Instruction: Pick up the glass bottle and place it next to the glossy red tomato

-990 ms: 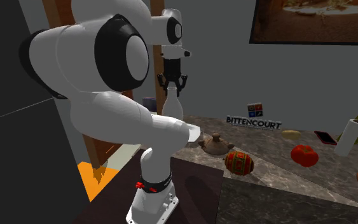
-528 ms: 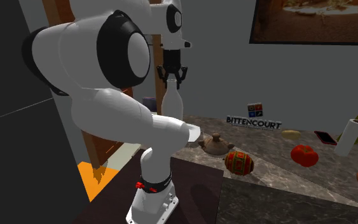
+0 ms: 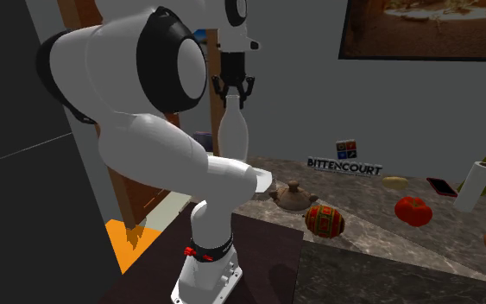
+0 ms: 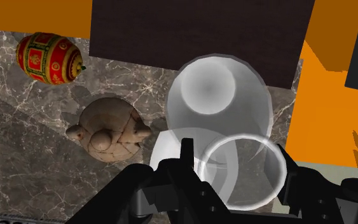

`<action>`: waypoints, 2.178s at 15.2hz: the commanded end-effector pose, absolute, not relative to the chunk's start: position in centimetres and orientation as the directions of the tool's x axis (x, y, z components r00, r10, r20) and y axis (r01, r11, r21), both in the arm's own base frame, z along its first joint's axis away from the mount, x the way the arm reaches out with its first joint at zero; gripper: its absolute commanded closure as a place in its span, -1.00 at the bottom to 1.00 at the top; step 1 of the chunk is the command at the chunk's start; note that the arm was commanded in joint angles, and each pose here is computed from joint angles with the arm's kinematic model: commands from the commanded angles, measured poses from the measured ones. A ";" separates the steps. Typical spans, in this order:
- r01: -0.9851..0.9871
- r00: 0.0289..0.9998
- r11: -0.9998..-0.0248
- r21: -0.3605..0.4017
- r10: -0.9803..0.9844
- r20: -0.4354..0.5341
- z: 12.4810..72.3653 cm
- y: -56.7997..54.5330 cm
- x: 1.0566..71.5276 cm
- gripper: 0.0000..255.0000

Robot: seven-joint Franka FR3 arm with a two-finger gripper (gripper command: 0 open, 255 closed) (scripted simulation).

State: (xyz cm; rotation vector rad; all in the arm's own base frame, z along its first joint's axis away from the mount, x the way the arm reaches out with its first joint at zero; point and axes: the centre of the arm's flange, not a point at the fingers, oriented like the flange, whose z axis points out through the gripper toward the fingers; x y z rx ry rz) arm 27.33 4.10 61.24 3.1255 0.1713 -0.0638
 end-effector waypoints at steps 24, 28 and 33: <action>0.109 0.993 -0.994 0.009 0.109 -0.041 68.6 -3.1 29.8 1.00; 0.109 0.993 -0.994 0.009 0.109 -0.041 67.0 -7.9 31.4 1.00; 0.109 0.993 -0.994 0.009 0.109 -0.041 65.1 -13.8 33.4 1.00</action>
